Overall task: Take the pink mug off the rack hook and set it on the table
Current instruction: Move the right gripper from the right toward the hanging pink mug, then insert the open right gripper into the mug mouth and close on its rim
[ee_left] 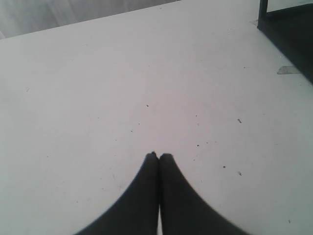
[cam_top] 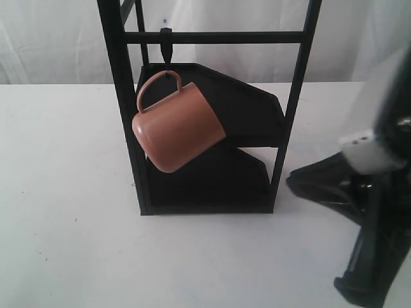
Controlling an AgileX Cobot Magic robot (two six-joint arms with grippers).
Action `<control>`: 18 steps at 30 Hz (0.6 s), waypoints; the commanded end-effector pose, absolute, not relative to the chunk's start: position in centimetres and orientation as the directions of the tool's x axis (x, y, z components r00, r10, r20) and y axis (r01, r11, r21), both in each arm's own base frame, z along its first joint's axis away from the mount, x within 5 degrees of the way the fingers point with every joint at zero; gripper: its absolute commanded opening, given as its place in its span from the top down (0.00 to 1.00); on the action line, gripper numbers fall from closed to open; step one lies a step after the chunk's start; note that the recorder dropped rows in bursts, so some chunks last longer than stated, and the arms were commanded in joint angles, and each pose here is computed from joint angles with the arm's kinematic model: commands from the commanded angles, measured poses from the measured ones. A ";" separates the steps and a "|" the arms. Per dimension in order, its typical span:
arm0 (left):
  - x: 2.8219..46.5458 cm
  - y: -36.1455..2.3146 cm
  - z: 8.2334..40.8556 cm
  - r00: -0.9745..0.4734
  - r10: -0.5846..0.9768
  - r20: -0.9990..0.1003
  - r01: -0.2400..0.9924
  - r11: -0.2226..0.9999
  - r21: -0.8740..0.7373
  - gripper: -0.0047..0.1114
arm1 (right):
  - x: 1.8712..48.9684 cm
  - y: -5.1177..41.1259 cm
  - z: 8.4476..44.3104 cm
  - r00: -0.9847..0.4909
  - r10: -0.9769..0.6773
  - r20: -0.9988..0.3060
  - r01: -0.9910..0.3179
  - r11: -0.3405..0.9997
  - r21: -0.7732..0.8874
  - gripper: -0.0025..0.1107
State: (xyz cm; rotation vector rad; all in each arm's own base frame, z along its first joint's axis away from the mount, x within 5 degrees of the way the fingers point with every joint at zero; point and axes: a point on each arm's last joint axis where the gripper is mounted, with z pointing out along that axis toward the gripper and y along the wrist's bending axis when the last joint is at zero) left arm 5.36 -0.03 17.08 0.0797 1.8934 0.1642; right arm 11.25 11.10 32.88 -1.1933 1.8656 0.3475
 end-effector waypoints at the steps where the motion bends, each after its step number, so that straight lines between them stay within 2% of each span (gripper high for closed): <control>1: 5.4 -0.1 17.0 -0.317 0.133 -0.939 -0.021 0.989 0.147 0.96 | 12.7 13.8 33.9 -0.131 -0.672 -0.729 -0.921 0.354 -0.161 0.98; 9: 5.4 -0.1 17.0 -0.317 0.133 -0.939 -0.021 0.989 0.147 0.96 | 15.1 16.0 33.1 -0.088 -0.669 -0.738 -0.970 0.226 -0.089 0.98; 18: 5.4 -0.1 17.0 -0.317 0.133 -0.939 -0.021 0.989 0.147 0.96 | 17.9 13.4 34.8 -0.112 -0.546 -0.830 -0.947 0.311 -0.077 0.98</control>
